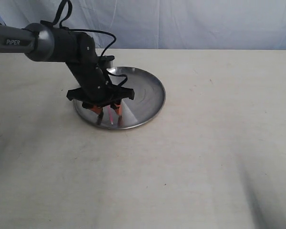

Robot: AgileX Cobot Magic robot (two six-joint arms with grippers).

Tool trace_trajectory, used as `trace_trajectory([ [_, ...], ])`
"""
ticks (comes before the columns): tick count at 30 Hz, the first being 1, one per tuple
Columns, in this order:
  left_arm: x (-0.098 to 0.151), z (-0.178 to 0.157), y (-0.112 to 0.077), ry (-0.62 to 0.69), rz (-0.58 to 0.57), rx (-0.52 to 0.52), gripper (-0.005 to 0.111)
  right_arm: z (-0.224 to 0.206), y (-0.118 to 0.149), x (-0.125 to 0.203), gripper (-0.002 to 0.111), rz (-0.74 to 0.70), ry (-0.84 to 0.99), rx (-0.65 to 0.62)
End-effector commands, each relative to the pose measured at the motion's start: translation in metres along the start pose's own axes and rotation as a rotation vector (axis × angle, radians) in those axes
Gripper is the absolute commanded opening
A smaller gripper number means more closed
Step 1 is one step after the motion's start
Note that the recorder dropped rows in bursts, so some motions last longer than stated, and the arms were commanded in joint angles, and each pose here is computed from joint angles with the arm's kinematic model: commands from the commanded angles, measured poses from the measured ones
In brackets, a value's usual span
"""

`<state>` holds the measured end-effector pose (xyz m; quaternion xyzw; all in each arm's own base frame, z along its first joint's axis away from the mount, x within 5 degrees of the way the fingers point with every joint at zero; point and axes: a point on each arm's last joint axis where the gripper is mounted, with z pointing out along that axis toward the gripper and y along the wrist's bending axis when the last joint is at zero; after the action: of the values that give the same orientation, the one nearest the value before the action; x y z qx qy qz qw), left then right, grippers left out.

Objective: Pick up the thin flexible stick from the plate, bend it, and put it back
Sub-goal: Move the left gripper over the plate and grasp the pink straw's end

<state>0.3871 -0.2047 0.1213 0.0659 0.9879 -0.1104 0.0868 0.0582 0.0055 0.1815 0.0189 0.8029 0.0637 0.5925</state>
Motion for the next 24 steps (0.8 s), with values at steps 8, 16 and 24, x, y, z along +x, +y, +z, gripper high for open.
trace_trajectory([
  [8, 0.0104, 0.0103, 0.0088, 0.074, 0.053, -0.176, 0.054, -0.0002, -0.0002, -0.0004, -0.001, -0.001, -0.011, 0.002],
  [16, 0.0129, 0.0098, 0.01, 0.102, 0.054, -0.189, 0.048, -0.0002, -0.0002, -0.0004, -0.001, -0.001, -0.011, 0.002],
  [24, 0.0129, 0.0098, 0.01, 0.102, 0.054, -0.189, 0.016, -0.0002, -0.0002, -0.0004, -0.001, 0.001, -0.011, 0.002],
])
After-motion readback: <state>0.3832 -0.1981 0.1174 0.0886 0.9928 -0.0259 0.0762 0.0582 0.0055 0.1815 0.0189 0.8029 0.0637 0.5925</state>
